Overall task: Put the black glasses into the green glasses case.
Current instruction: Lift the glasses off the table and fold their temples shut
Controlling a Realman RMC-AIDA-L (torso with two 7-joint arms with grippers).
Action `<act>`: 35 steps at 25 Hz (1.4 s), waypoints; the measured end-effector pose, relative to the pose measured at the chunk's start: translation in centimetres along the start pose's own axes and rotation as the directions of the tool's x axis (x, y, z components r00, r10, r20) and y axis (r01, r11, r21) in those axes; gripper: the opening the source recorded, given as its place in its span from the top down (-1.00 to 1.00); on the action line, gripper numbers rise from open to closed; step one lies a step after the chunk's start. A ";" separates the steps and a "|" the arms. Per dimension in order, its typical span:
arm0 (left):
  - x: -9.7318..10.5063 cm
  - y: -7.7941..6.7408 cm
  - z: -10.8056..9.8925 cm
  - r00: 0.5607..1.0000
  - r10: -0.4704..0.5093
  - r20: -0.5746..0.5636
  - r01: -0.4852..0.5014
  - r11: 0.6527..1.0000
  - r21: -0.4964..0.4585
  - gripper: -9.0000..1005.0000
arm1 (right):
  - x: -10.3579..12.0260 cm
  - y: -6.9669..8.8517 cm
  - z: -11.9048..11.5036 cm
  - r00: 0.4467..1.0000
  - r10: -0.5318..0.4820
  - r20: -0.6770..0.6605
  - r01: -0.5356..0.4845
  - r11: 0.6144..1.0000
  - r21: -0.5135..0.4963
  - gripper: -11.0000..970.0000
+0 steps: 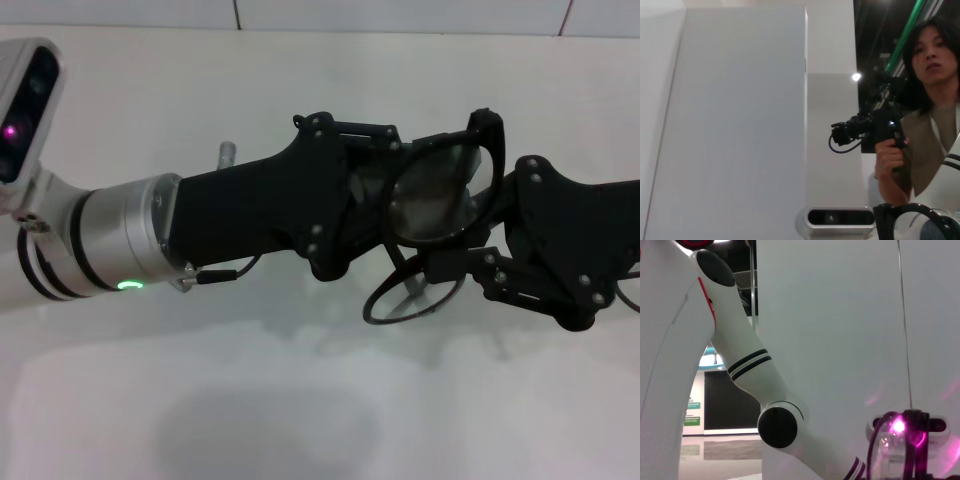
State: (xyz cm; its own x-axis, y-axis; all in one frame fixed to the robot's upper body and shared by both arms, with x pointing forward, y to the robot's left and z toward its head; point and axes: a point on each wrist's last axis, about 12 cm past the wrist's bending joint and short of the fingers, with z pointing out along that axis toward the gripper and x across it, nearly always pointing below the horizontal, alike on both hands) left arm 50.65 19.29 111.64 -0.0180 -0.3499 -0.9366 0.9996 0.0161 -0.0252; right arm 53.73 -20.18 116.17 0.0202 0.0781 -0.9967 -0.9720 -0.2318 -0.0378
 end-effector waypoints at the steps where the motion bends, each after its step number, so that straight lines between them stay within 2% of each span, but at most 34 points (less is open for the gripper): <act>1: 0.0 0.0 -0.1 1.000 0.003 0.003 -0.003 1.000 -0.008 0.66 | 0.0 0.0 0.0 1.000 -0.001 -0.001 0.001 1.000 0.001 0.79; 4: 0.0 0.1 -0.6 1.000 0.022 0.018 -0.021 0.998 -0.060 0.66 | 0.0 -0.1 -0.1 1.000 -0.002 -0.005 0.002 1.000 0.008 0.79; 7: -0.1 0.4 -1.9 0.997 0.057 0.052 -0.045 0.979 -0.197 0.66 | 0.0 -0.2 -0.1 1.000 -0.012 -0.006 0.012 1.000 0.012 0.79; 9: -0.1 0.4 -1.9 0.997 0.057 0.052 -0.045 0.979 -0.197 0.66 | 0.0 0.0 -0.2 1.000 -0.029 0.000 0.029 1.000 0.010 0.79; 10: -0.3 0.5 -4.0 0.992 0.092 0.092 -0.053 0.930 -0.363 0.66 | -0.1 0.2 -0.3 0.999 -0.041 0.005 0.041 0.999 0.004 0.79; 12: -0.4 0.5 -4.9 0.989 0.103 0.106 -0.049 0.905 -0.423 0.66 | -0.2 0.6 -0.4 0.997 -0.071 0.018 0.071 0.997 -0.020 0.79; 14: -0.4 0.4 -6.2 0.985 0.114 0.129 -0.033 0.861 -0.508 0.66 | -0.5 1.0 -0.4 0.994 -0.105 0.041 0.107 0.992 -0.061 0.79; 17: -0.2 0.4 -7.0 0.984 0.104 0.147 -0.002 0.824 -0.567 0.66 | -0.9 1.5 -0.3 0.987 -0.147 0.070 0.155 0.981 -0.115 0.79; 20: 0.6 1.0 -6.4 0.990 0.030 0.135 0.052 0.826 -0.561 0.66 | -1.5 1.8 -0.3 0.975 -0.199 0.094 0.211 0.966 -0.149 0.79; 26: 1.6 1.7 -2.5 0.995 -0.095 0.037 0.102 0.926 -0.364 0.66 | -2.2 0.6 -0.1 0.962 -0.261 0.080 0.269 0.957 -0.106 0.79; 30: 1.1 1.6 -1.0 0.993 -0.107 0.051 0.117 0.959 -0.258 0.66 | -2.1 -0.5 0.2 0.966 -0.255 0.051 0.258 0.963 -0.077 0.79; 35: 0.5 1.5 -0.6 0.993 -0.091 0.078 0.106 0.972 -0.209 0.66 | -1.5 -1.3 0.4 0.971 -0.237 0.015 0.237 0.971 -0.033 0.79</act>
State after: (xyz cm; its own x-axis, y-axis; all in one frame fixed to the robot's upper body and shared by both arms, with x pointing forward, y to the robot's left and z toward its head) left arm 52.12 19.70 110.90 -0.1074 -0.4214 -0.9005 0.9648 0.1745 -0.1967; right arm 54.86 -19.64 117.73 0.2465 0.1449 -0.9582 -0.9312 -0.2387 -0.2756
